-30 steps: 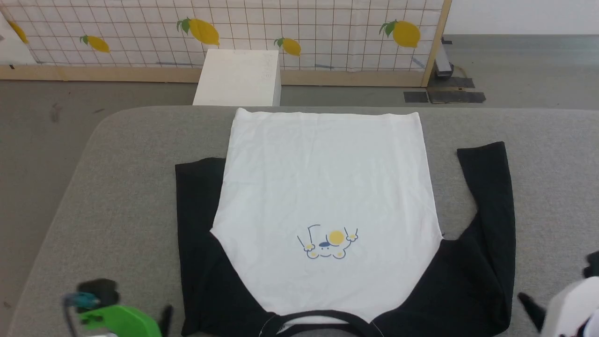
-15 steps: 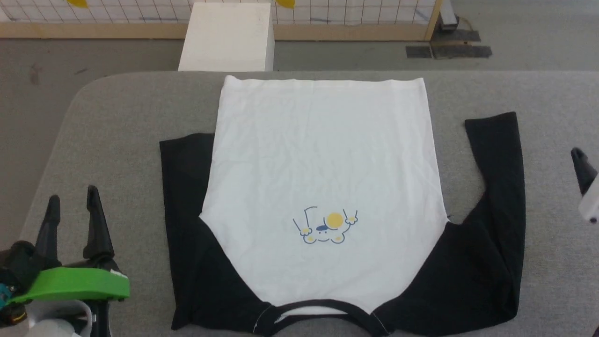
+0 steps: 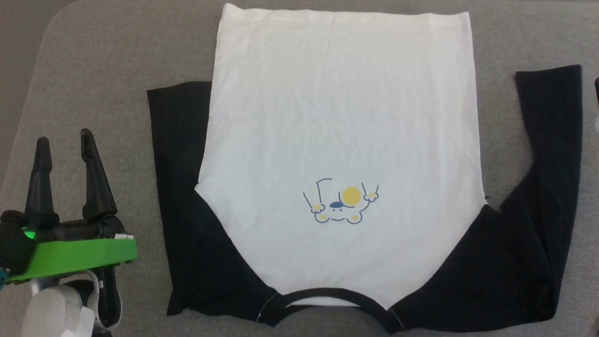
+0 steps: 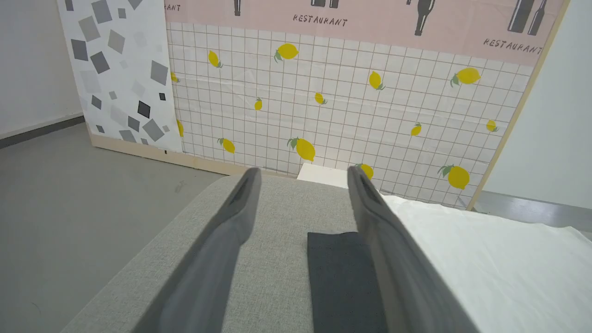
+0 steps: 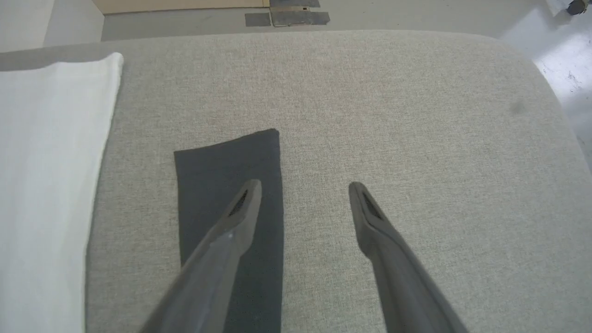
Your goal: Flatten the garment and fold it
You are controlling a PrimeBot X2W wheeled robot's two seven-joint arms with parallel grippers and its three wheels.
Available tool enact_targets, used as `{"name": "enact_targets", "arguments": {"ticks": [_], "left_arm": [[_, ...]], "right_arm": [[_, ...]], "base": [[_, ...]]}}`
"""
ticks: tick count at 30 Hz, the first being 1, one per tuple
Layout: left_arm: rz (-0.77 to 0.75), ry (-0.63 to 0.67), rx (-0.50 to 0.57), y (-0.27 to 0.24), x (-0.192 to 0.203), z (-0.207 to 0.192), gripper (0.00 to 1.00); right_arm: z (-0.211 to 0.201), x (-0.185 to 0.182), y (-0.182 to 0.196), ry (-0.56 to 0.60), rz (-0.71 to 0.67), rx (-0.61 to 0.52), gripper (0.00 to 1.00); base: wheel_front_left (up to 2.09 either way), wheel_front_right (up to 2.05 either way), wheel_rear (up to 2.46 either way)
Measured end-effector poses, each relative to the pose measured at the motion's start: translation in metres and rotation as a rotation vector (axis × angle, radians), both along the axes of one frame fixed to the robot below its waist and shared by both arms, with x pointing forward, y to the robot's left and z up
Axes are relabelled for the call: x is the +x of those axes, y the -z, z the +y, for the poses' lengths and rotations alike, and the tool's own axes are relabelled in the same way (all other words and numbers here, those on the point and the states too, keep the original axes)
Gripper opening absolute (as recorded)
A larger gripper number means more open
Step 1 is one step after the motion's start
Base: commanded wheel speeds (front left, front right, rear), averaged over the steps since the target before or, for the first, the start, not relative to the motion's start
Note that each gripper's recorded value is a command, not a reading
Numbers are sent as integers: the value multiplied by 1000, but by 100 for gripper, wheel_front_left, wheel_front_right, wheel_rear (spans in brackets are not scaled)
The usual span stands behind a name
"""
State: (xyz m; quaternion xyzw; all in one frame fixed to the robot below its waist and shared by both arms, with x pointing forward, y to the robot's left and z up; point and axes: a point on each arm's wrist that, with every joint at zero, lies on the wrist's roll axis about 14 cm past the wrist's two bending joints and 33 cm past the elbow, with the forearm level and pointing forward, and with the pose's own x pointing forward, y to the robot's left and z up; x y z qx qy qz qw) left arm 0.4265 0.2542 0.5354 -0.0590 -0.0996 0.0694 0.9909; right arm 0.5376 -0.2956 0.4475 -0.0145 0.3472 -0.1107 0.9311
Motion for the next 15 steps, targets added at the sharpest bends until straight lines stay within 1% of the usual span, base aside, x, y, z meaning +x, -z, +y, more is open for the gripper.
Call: {"name": "enact_targets", "arguments": {"ticks": [7,10,11,12,15], "left_arm": [[51,-23,9,25,5,9,100],[68,-38,12,32,3,14,100],[74,-41,20,33,3,15,100],[80,-44,28,35,3,17,100],[88,-52,32,37,0,19,100]], "right_arm": [[13,4,59,-23,186,-24,100],[20,6,74,-35,220,-14,100],[21,8,75,-35,219,-9,34],[23,11,75,-37,217,-5,0],[26,15,71,-36,194,18,0]], "base": [[0,0,0],[0,0,0],[0,0,0],[0,0,0],[0,0,0]]}}
